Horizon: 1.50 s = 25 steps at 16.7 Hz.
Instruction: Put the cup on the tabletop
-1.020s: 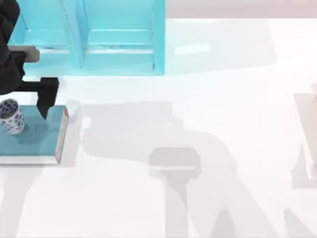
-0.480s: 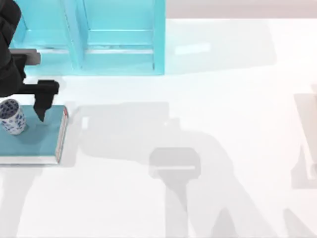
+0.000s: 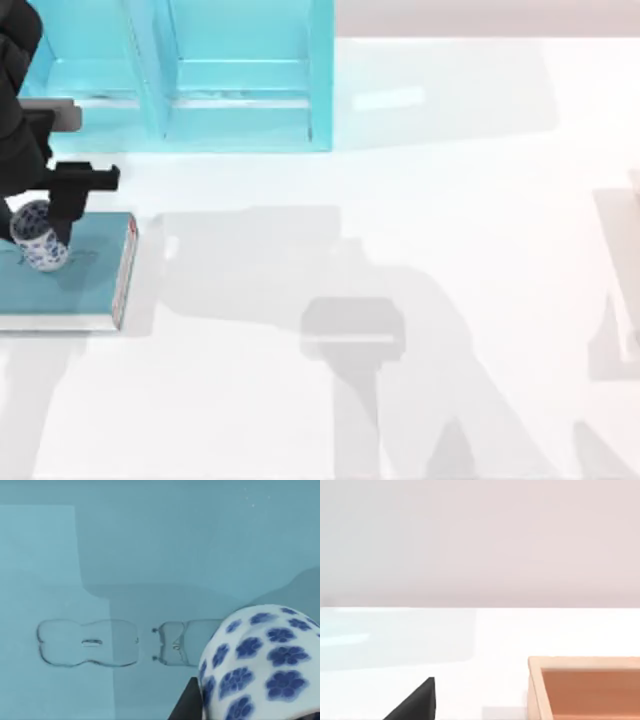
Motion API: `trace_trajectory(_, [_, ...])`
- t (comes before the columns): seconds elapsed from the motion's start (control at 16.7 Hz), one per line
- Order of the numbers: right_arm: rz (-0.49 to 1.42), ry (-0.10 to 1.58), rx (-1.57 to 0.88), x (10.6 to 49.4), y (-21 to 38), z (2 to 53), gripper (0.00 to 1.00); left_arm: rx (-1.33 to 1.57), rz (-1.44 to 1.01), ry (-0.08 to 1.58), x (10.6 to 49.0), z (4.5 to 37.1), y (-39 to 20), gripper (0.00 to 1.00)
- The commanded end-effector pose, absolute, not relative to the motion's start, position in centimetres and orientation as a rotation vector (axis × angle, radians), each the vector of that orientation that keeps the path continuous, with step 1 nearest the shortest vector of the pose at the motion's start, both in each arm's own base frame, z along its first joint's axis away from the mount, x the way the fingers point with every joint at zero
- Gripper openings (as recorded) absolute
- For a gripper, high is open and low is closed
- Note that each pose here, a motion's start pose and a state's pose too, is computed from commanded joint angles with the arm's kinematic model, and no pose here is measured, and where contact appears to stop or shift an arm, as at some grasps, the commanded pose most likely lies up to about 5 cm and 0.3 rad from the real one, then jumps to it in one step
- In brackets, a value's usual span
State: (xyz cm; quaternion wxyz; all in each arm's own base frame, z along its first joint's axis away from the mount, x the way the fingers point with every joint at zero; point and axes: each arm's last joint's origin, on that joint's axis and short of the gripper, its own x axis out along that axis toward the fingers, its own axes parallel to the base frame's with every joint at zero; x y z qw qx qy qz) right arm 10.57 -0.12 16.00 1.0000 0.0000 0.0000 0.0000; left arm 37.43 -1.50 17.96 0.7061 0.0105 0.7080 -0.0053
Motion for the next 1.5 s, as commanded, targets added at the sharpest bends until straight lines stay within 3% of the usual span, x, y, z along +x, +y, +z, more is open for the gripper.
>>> trace_trajectory(0.12, [0.0,0.0,0.0,10.6,-0.1,16.0,1.0,0.023,-0.012,1.573,37.4,18.0,-1.5,0.0])
trace_trajectory(0.66, [0.0,0.0,0.0,10.6,-0.1,16.0,1.0,0.025,-0.013,1.572,37.4,18.1,-1.5,0.0])
trace_trajectory(1.08, [0.0,0.0,0.0,10.6,-0.1,16.0,1.0,0.025,-0.013,1.576,37.5,22.7,-1.5,0.0])
trace_trajectory(1.5, [0.0,0.0,0.0,10.6,-0.1,16.0,1.0,0.028,-0.012,1.58,37.9,22.9,-2.9,0.0])
